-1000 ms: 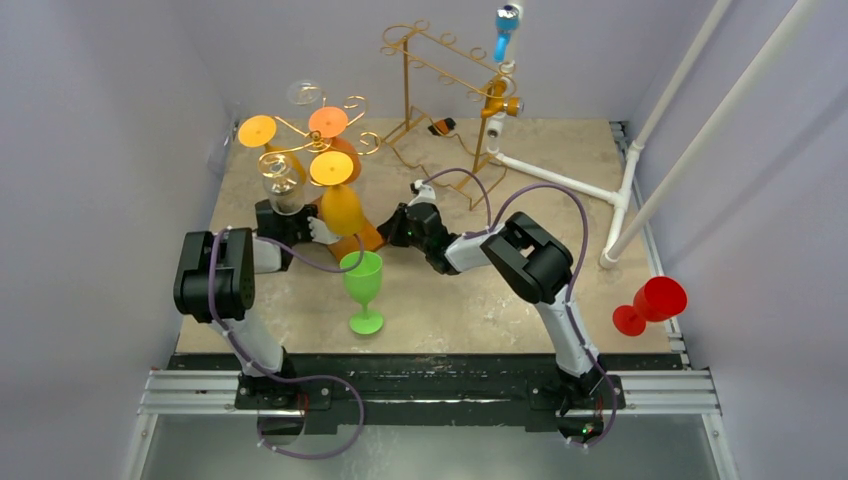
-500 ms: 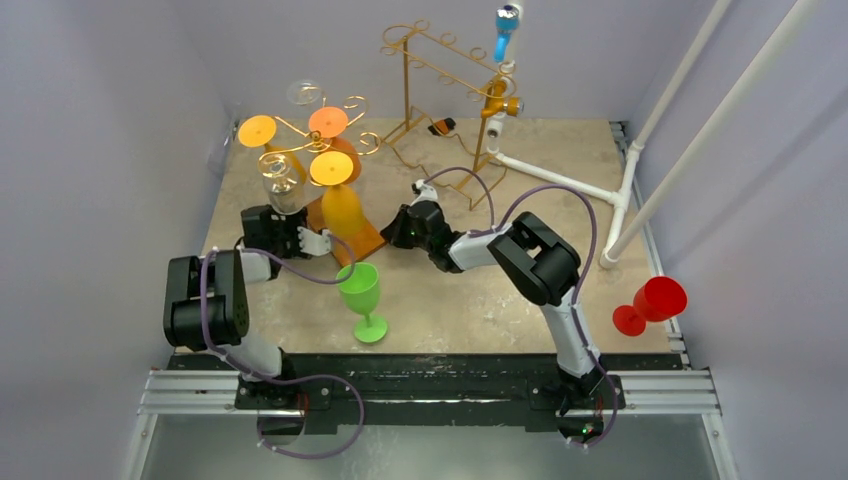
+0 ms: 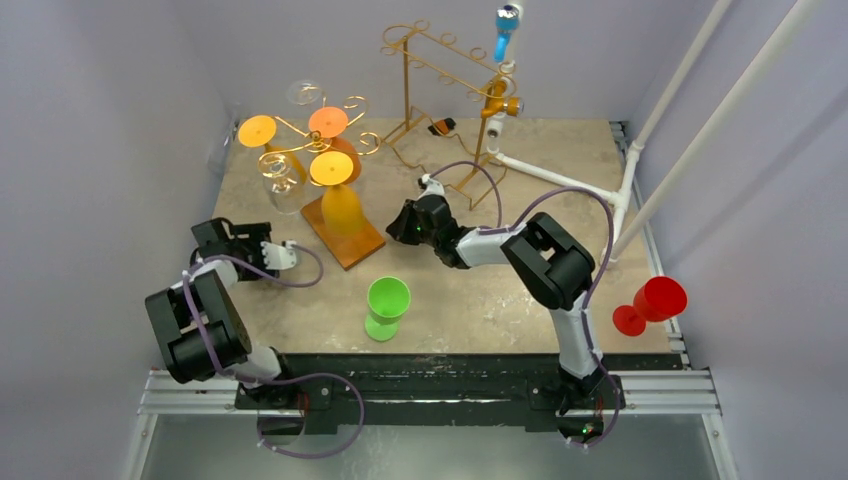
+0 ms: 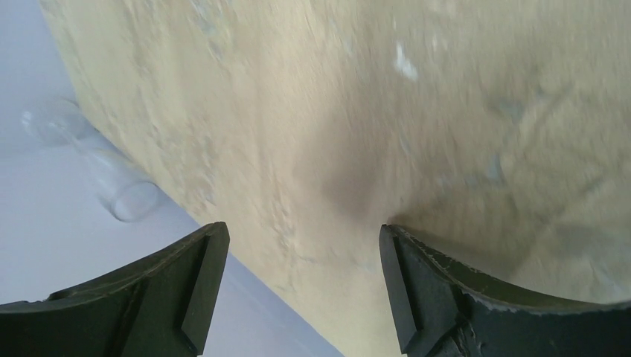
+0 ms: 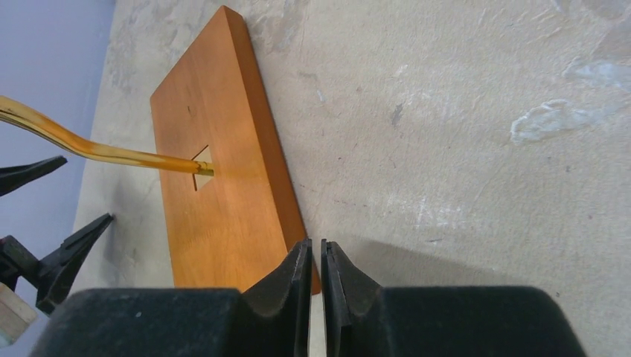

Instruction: Place the wine glass upside down on the wine glass rack

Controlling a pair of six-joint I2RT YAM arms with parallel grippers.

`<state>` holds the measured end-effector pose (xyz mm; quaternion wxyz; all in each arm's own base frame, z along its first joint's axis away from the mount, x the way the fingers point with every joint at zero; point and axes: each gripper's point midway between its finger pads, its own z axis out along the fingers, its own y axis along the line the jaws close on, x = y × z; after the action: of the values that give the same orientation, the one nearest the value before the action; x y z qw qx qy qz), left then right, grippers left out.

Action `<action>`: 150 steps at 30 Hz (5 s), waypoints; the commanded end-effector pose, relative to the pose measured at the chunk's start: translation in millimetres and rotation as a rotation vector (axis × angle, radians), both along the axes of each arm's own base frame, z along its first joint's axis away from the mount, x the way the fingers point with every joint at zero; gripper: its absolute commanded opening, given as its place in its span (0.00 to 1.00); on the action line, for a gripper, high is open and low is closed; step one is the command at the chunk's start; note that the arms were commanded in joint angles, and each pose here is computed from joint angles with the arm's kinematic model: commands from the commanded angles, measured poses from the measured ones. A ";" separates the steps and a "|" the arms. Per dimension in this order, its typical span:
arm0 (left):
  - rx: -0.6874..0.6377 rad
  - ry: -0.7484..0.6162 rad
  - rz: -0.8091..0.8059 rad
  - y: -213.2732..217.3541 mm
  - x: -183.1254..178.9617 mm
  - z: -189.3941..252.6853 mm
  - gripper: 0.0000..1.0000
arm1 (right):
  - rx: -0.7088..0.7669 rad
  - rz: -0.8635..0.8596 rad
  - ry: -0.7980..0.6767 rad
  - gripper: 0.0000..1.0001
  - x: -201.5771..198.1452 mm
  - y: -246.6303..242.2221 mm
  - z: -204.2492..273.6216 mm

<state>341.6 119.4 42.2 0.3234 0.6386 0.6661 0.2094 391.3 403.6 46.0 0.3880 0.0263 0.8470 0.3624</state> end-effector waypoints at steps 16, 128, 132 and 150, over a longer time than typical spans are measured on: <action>-1.047 -0.066 0.815 90.5 71.7 87.4 0.78 | -0.072 -0.013 -0.052 0.15 -7.0 -25.4 25.6; -1.514 -0.495 1.263 113.4 294.2 12.4 0.27 | -0.100 0.041 -0.082 0.00 -18.0 -25.3 50.0; -1.537 -0.487 1.211 106.3 296.9 19.7 0.11 | -0.103 0.042 -0.086 0.00 -18.6 -26.7 51.7; -1.678 -0.549 0.888 73.0 234.1 160.0 0.00 | -0.080 0.033 -0.131 0.00 -19.7 -29.7 76.6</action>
<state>580.5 212.2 103.3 0.6334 -0.2295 0.7379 -0.0403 366.1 369.6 76.8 0.3980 -0.0231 0.8625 0.3116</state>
